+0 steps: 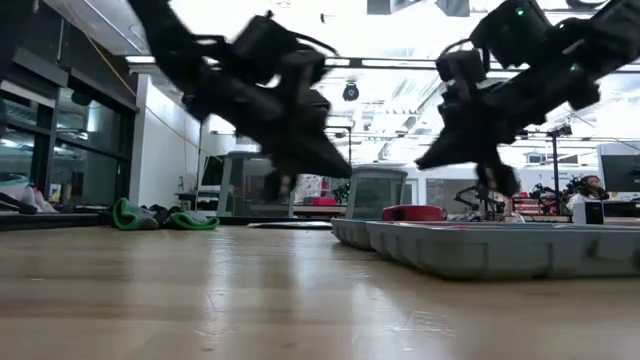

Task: Prefit tool cases
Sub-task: Put the tape measure into the gray prefit tool case

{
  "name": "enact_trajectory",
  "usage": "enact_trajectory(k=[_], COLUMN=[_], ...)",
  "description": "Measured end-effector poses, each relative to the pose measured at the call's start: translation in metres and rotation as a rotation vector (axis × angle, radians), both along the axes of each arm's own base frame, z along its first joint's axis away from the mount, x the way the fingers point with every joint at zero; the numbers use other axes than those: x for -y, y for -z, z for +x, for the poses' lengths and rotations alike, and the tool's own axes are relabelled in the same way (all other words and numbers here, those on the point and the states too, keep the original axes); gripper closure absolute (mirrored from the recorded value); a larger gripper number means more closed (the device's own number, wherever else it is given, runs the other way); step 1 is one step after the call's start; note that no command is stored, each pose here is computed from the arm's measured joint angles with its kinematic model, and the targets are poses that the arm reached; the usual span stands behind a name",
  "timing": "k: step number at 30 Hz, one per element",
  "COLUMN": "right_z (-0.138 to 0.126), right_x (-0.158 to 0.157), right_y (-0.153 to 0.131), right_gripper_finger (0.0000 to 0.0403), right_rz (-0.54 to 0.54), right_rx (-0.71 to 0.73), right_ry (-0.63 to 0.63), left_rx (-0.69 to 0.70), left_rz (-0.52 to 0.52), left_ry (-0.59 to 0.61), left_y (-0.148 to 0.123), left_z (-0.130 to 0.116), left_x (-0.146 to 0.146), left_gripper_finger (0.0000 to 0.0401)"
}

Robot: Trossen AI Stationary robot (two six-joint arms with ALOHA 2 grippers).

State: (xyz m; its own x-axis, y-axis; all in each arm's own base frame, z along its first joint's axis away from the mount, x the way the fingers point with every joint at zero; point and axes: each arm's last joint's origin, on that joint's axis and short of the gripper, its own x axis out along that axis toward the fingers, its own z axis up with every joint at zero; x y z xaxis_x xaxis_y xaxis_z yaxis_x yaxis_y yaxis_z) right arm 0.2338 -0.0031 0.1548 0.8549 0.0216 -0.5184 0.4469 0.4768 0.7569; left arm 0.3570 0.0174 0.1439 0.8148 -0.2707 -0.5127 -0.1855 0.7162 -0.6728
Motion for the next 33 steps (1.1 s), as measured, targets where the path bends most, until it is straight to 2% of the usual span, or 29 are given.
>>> enact_trajectory(k=[4,7,12,18,28,33], right_z=[-0.015,-0.024,-0.029,-0.026,-0.018,-0.016], right_x=[0.002,0.003,0.003,0.007,0.026,0.036], right_y=[-0.006,-0.008,-0.003,0.009,0.009,0.003], right_gripper_finger=[0.0403,0.0403,0.0403,0.0403,0.0403,0.0403], right_rz=[-0.031,-0.034,-0.041,-0.049,-0.092,-0.114], right_rx=[-0.155,-0.223,-0.293,-0.362,-0.320,-0.331], right_ry=[0.070,0.115,0.115,0.099,0.070,0.043], left_rx=[0.027,-0.020,-0.065,-0.072,-0.129,-0.126], left_rz=[0.011,0.032,0.076,0.064,-0.017,-0.013], left_ry=[0.041,0.034,0.036,0.001,0.032,0.037], left_y=[0.000,0.001,0.001,0.001,0.017,0.011], left_z=[0.028,0.038,0.040,0.039,0.041,0.053], left_x=[-0.011,-0.021,-0.035,-0.046,-0.047,-0.048], left_gripper_finger=[0.0401,0.0401,0.0401,0.0401,0.0401,0.0401])
